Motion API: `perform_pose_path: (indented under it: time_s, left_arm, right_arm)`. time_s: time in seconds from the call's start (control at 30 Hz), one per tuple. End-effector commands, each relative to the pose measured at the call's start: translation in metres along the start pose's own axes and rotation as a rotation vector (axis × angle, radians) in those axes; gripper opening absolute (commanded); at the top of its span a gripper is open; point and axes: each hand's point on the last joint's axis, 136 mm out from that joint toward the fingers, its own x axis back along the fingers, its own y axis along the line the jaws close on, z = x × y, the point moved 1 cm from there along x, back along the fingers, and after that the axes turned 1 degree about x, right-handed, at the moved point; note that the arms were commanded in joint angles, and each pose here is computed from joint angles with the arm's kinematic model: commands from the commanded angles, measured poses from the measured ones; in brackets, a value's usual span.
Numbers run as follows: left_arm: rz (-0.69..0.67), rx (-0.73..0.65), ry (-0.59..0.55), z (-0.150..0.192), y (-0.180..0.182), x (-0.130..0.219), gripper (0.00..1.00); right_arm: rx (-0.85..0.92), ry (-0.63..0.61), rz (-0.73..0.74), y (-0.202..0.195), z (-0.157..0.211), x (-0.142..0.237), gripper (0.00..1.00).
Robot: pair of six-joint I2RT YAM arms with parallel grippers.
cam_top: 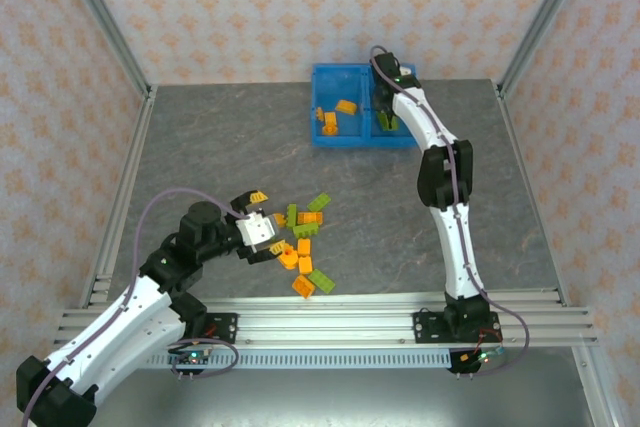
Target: Sort the legos into containers by color
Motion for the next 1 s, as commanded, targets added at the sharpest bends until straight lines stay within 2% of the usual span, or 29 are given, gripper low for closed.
perform_pose_path:
  time_s: [0.0,0.1,0.17,0.23,0.3,0.43,0.53,0.63,0.77,0.87,0.97]
  left_arm:
    - [-0.055,-0.013,0.006,-0.006,0.013,0.007,1.00]
    - [-0.126,-0.014,0.031,-0.002,0.022,0.012,1.00]
    - [-0.185,-0.015,0.052,0.003,0.030,0.015,1.00]
    - [-0.247,-0.016,0.077,0.008,0.039,0.018,1.00]
    - [-0.285,-0.012,0.092,0.011,0.045,0.019,1.00]
    - [-0.309,-0.005,0.119,0.015,0.050,0.018,1.00]
    - [-0.301,-0.006,0.122,0.016,0.049,0.017,1.00]
    - [-0.260,-0.010,0.110,0.015,0.043,0.014,1.00]
    - [-0.237,-0.013,0.122,0.017,0.040,0.011,1.00]
    - [-0.230,-0.015,0.134,0.018,0.039,0.011,1.00]
    - [-0.231,-0.019,0.142,0.020,0.039,0.011,1.00]
  right_arm:
    - [-0.021,-0.085,-0.017,-0.015,-0.036,0.075,0.48]
    - [-0.032,-0.104,-0.088,-0.022,-0.024,0.120,0.48]
    - [-0.006,-0.149,-0.181,-0.018,-0.002,0.154,0.50]
    - [0.066,-0.180,-0.287,-0.011,0.035,0.186,0.56]
    - [0.144,-0.137,-0.380,-0.004,0.085,0.204,0.60]
    - [0.348,0.022,-0.648,0.023,0.202,0.240,0.64]
    - [0.577,0.022,-0.781,0.039,0.289,0.264,0.70]
    - [0.741,-0.012,-0.888,0.048,0.342,0.289,0.75]
    - [0.857,0.010,-0.976,0.045,0.385,0.298,0.82]
    - [0.996,0.111,-0.905,0.033,0.418,0.277,0.83]
    - [1.000,0.137,-0.926,0.037,0.432,0.271,0.85]
